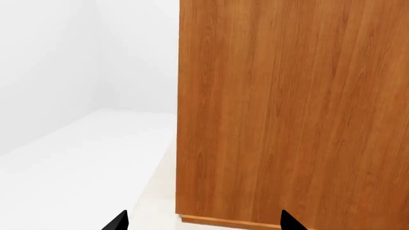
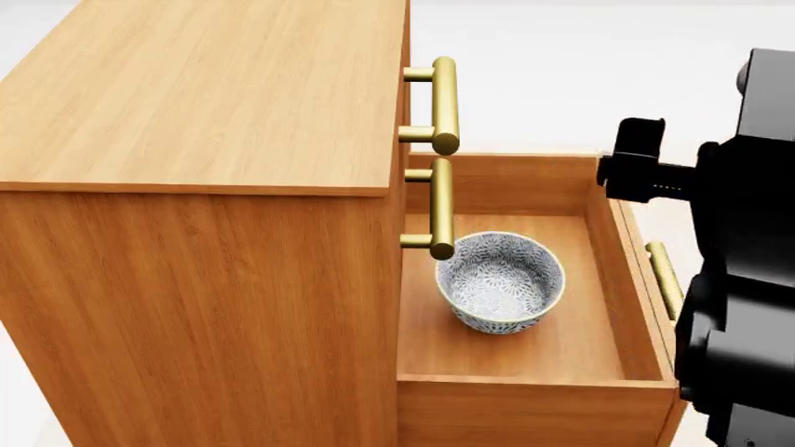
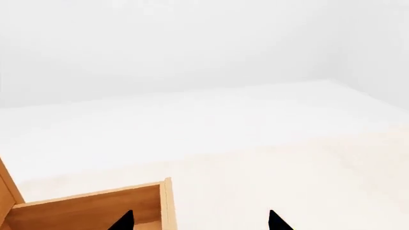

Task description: Put the bowl in the bottom drawer of the cabinet and close it.

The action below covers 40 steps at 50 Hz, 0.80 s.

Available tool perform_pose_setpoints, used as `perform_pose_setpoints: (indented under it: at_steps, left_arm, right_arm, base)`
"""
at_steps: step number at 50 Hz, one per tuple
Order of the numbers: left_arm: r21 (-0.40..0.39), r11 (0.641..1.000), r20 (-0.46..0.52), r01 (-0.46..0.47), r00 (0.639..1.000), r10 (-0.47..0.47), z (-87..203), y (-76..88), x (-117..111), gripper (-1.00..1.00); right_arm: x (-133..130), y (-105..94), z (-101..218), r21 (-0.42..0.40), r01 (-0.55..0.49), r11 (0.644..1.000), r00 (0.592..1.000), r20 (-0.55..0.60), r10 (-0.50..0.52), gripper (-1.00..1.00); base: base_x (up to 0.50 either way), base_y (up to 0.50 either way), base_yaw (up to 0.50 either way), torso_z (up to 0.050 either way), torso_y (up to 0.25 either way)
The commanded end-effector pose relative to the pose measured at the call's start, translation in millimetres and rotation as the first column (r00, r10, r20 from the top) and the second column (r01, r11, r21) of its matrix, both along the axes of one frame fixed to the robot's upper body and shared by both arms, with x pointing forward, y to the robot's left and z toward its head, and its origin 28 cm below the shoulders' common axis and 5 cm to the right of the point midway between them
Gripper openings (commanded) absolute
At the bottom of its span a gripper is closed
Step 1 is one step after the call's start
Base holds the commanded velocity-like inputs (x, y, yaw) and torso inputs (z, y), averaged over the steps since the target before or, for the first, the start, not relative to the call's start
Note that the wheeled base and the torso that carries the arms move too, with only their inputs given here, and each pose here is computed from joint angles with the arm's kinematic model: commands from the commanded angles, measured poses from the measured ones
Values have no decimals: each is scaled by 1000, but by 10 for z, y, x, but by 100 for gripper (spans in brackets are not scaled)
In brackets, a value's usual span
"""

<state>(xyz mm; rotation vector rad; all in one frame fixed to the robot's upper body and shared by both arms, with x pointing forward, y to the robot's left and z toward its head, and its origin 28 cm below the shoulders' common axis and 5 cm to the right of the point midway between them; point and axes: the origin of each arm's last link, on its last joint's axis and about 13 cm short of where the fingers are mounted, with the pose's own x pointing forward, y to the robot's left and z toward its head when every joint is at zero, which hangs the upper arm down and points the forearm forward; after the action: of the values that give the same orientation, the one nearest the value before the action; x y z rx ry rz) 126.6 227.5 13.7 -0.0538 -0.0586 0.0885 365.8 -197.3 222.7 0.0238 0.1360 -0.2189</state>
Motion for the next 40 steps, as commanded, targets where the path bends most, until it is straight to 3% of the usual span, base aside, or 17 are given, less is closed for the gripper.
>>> perform_pose_setpoints:
  at_steps: [1,22,40]
  left_arm:
    - [2,1000,-1,-1,1000,1,-2,-2,1,100]
    - [5,1000,3,0,1000,0,-3,0,-1,100]
    - [8,1000,2,-1,1000,1,18,-7,-17,100]
  right_arm:
    - [-332,-200,-37,20,74,997,996,43,-75,100]
    - [-717,-477,-425,104,201,974,979,13,-204,100]
    - [-910,-586,-736,84,268,960,963,-35,-266,100]
  base:
    - [0,0,0,0,0]
    - [0,0,0,0,0]
    - [0,0,0,0,0]
